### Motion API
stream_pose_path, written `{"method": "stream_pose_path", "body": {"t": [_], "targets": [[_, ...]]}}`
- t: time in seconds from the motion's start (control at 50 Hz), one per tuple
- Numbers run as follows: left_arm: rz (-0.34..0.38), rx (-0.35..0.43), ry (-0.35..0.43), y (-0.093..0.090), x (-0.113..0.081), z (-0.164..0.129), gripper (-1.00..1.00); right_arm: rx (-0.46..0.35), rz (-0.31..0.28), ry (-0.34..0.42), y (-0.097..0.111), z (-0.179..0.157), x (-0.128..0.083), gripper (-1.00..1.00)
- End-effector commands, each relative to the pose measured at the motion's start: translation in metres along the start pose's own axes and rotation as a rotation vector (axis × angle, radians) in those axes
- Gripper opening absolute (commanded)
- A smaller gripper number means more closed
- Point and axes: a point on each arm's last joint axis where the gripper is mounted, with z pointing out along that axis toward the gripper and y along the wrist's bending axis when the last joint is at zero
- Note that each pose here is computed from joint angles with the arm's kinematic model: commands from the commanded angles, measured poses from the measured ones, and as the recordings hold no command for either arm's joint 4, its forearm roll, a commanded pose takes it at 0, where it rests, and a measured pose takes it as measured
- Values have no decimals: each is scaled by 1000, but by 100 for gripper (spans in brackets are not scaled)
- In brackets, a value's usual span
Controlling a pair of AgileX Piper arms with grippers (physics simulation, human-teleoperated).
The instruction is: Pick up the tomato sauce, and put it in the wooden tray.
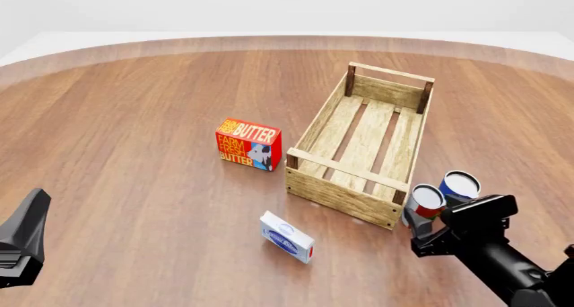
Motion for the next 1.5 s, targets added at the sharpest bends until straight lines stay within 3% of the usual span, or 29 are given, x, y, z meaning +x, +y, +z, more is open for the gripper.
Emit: {"method": "stream_pose_path", "body": {"t": [0.02, 0.16, 0.18, 0.76, 1.5], "targets": [[0, 0, 0, 0, 0, 0, 100, -7, 2, 12, 1, 7, 2, 100], [0, 0, 0, 0, 0, 0, 100, -16, 5, 15, 3, 7, 2, 100], [0, 0, 0, 0, 0, 0, 100, -13, 8, 11, 3, 5, 2, -100], [0, 0, 0, 0, 0, 0, 100, 13, 13, -37, -2, -17, -6, -100], [0, 0, 0, 0, 0, 0, 100, 48, -10, -148, -11, -61, -46, -100]]}}
